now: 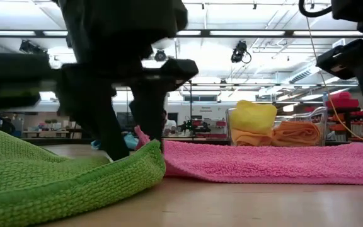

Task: Fold microfiber towels
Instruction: Fold the pink microfiber cloth

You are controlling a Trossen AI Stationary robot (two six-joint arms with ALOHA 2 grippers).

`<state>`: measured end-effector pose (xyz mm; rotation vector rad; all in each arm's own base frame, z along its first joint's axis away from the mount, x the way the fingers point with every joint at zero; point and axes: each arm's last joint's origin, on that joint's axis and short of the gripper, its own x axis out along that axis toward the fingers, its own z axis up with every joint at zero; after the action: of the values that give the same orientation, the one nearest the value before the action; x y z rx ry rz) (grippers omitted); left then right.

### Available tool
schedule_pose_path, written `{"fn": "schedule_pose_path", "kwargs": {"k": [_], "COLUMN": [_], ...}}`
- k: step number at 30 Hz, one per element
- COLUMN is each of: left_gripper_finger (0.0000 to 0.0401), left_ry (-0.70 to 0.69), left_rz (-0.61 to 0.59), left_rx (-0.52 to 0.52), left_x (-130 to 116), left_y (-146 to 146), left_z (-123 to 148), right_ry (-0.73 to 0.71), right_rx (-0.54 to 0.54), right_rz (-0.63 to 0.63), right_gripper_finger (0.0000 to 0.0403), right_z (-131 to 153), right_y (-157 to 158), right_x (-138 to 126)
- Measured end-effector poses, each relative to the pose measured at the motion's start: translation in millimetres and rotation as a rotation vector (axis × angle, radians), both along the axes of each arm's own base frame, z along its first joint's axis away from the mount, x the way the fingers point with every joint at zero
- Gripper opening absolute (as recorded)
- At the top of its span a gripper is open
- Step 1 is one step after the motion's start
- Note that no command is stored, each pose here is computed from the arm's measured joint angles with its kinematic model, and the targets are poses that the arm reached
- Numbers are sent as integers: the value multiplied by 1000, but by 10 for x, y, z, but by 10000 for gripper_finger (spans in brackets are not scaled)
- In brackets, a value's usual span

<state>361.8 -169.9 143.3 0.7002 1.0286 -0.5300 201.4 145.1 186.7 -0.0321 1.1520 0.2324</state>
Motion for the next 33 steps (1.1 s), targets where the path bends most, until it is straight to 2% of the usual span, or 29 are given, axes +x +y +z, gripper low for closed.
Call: {"fn": "schedule_pose_path", "kwargs": {"k": [4,7,10,13,15,19,23,27,29,33], "left_gripper_finger": [156,140,95,25,14,13,8,18,16,7], "left_ry": [-44,-31,-30,-25,-25,-53,-41,-119,-147,-189], "left_rz": [46,51,61,71,91,120,163,248,282,324], "left_rx": [9,14,18,9,-20,-110,-171,-309,-334,-357], "left_x": [56,55,43,26,37,66,76,141,168,202], "left_y": [-3,3,-15,-21,16,153,403,676,788,935], "left_z": [-41,-71,-75,-61,-7,412,821,1462,1708,2035], "right_ry": [-23,-26,-16,-16,-18,-13,-90,-80,-85,-148], "right_rx": [-2,9,26,30,30,32,-41,-91,-119,-160], "right_rz": [-13,-33,-40,-47,-49,-43,-57,-86,-118,-173], "right_gripper_finger": [211,211,211,211,211,211,211,211,211,211], "right_z": [7,10,10,11,11,107,226,281,294,301], "right_y": [-23,-30,-25,-24,-24,-3,1,-18,-33,-44], "right_x": [37,49,46,48,49,74,131,124,120,144]}}
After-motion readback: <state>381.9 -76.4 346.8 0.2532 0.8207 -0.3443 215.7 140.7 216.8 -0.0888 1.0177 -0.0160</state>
